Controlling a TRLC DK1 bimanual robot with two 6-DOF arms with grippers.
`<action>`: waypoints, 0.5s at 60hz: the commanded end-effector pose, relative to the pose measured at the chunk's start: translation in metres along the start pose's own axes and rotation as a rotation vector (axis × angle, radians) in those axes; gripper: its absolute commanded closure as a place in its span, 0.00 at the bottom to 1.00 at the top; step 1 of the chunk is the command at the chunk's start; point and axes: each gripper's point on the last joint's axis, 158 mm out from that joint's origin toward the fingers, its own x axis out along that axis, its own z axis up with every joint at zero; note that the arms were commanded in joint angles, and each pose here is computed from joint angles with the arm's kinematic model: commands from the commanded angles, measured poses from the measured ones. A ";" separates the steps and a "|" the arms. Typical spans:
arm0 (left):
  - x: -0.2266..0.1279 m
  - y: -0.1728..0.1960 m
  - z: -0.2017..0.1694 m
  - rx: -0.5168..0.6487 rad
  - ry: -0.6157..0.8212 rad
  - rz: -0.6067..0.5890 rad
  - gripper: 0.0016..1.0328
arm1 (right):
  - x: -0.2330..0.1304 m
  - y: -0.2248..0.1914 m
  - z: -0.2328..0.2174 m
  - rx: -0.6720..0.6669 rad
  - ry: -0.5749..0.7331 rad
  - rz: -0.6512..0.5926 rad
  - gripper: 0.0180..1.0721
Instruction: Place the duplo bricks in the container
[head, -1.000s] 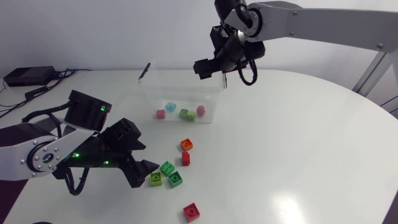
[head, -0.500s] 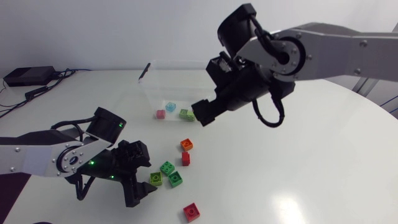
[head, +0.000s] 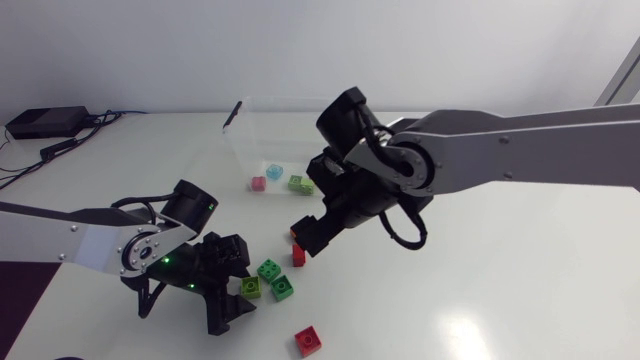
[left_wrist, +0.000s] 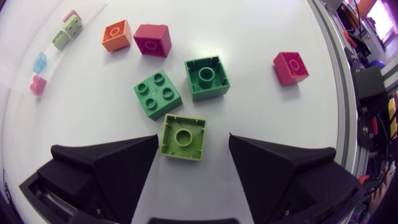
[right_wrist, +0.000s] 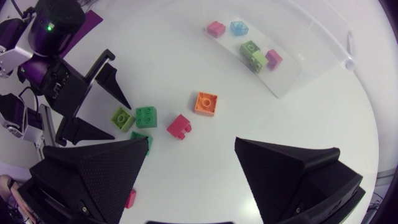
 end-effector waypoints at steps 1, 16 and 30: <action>0.005 0.003 0.005 0.023 -0.009 -0.012 0.41 | 0.022 0.006 -0.011 -0.022 0.045 0.007 0.05; 0.004 0.004 0.013 0.025 -0.035 -0.020 0.79 | 0.045 0.011 -0.009 0.005 0.079 0.009 0.05; -0.019 0.018 0.027 0.004 -0.099 0.043 0.81 | 0.062 0.012 -0.005 0.040 0.120 0.004 0.05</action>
